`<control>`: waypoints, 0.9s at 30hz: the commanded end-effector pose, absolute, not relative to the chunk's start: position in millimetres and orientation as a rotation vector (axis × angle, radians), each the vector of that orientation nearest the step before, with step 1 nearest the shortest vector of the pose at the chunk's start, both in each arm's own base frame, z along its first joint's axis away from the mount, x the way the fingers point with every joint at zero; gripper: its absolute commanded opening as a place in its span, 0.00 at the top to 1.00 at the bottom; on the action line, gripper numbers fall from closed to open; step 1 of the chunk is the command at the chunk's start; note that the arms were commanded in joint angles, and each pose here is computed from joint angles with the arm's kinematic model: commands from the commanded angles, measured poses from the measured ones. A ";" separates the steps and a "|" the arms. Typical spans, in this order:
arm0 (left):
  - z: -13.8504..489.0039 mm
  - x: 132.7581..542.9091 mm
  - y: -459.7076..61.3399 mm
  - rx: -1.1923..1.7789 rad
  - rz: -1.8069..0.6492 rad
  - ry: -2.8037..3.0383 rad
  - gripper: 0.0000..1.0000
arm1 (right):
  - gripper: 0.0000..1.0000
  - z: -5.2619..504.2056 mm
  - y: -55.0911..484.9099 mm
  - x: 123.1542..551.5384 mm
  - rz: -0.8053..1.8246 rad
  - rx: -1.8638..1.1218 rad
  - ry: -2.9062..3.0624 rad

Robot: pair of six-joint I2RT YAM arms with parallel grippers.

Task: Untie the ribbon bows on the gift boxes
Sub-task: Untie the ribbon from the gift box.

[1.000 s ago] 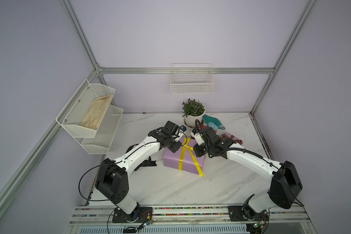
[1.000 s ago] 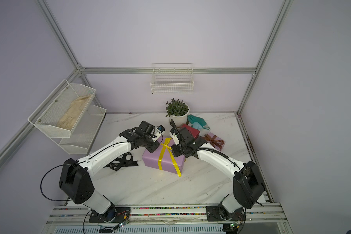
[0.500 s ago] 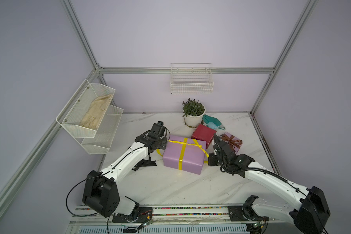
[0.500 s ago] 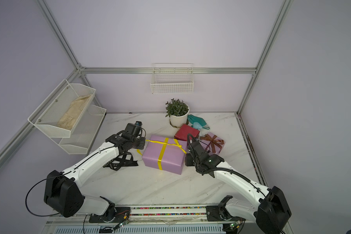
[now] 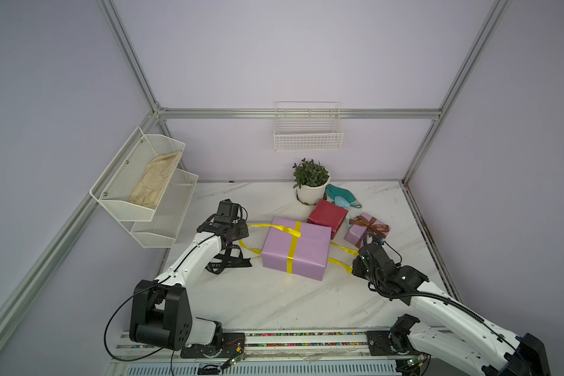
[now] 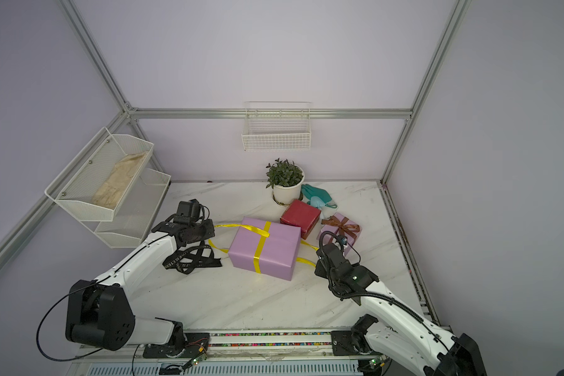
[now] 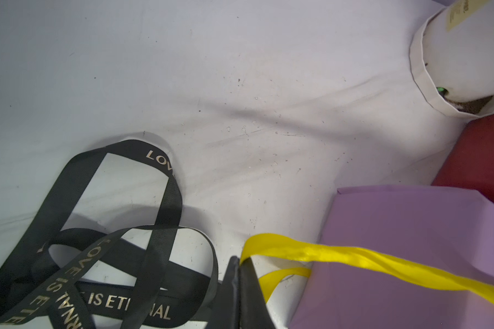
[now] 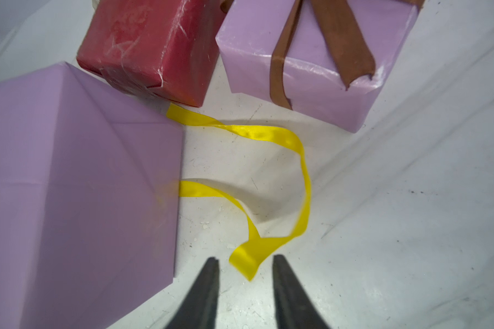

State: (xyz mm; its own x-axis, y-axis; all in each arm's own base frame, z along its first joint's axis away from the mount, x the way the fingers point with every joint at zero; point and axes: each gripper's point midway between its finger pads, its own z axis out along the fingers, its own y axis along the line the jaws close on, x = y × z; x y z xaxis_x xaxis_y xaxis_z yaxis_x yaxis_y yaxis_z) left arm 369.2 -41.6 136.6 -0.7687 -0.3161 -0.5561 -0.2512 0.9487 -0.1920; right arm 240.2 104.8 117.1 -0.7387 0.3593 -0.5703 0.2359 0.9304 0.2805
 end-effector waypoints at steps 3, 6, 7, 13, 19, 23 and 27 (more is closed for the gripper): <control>101.9 366.1 -22.1 -0.656 -0.270 2.495 0.95 | 0.03 138.4 113.7 255.9 0.228 0.352 2.424; 91.3 361.0 -16.0 -0.744 -0.342 2.498 0.42 | 0.03 149.9 124.9 264.6 0.251 0.285 2.424; 90.7 357.9 -15.0 -0.765 -0.348 2.504 0.12 | 0.03 153.1 134.0 267.5 0.287 0.240 2.430; 133.2 352.6 -22.3 -0.719 -0.436 2.408 0.00 | 0.04 164.9 185.9 277.2 0.577 0.081 2.407; 199.9 364.6 -92.8 -0.376 -0.892 2.254 0.00 | 0.07 167.5 220.9 291.3 0.768 0.044 2.361; 208.4 360.4 -139.0 -0.232 -1.039 2.256 0.00 | 0.08 162.8 230.4 297.6 0.818 0.067 2.357; 187.1 350.6 -176.2 -0.167 -1.133 2.320 0.00 | 0.11 168.7 236.4 304.6 0.860 0.069 2.310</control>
